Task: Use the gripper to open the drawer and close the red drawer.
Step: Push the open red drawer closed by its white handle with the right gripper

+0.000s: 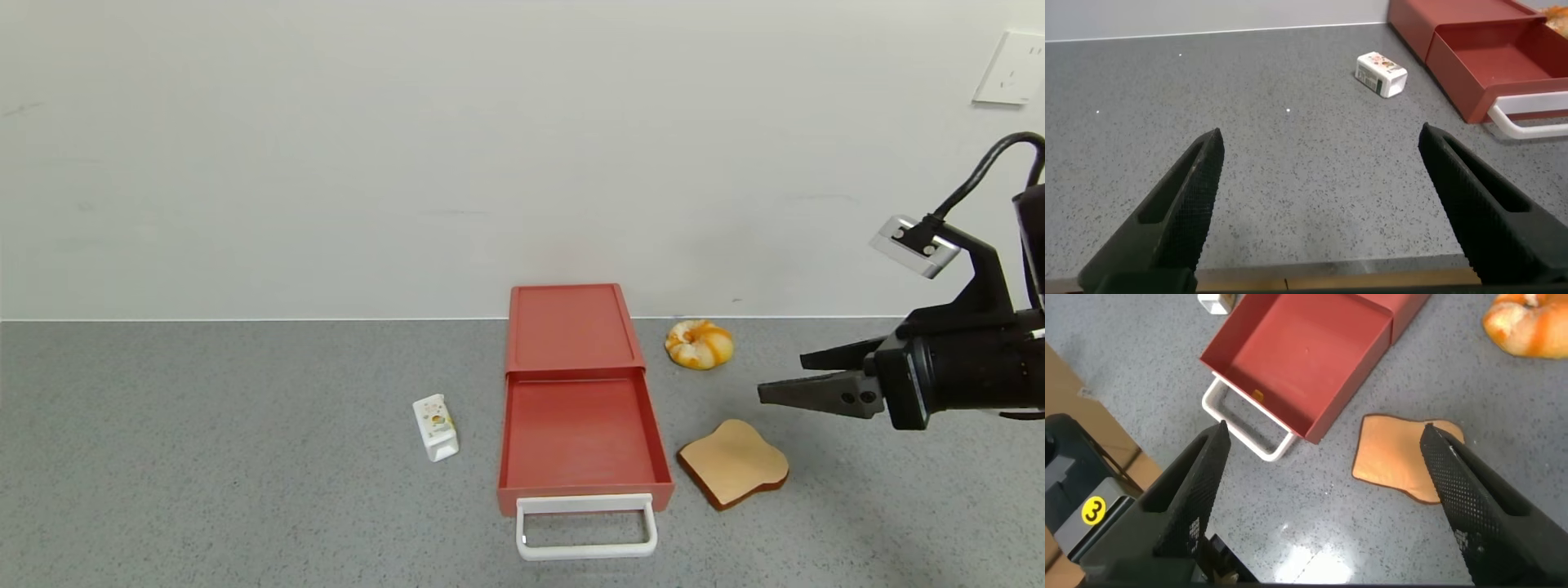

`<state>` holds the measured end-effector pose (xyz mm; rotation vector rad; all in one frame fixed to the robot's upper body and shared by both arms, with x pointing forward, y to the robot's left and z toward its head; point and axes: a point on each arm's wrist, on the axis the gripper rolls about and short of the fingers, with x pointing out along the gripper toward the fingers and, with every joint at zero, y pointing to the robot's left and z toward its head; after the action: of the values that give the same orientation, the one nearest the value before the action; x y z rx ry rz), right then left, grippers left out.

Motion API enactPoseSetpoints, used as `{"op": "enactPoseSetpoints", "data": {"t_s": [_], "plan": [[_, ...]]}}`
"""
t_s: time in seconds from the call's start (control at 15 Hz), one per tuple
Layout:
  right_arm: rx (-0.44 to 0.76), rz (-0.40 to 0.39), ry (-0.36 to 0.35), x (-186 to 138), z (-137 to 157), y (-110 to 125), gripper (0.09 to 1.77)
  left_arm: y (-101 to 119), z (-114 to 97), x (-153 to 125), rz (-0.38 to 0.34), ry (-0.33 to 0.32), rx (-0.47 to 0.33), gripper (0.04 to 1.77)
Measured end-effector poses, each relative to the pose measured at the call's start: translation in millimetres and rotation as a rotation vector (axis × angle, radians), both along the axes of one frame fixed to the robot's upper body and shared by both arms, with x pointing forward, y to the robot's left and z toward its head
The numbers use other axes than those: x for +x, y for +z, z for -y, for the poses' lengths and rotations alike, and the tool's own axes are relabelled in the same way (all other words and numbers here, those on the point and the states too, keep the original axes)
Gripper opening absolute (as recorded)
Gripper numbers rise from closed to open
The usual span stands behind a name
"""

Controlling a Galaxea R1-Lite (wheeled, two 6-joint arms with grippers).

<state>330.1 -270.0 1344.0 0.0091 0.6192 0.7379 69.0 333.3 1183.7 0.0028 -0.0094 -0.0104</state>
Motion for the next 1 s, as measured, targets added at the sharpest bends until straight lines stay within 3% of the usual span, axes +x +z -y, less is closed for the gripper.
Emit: {"op": "enactPoseSetpoints", "data": {"t_s": [1.0], "plan": [[0.002,-0.008,-0.005,-1.6,0.3,-0.6,1.71,0.0,0.0,0.0,0.000,0.000,0.001,1.72]]}}
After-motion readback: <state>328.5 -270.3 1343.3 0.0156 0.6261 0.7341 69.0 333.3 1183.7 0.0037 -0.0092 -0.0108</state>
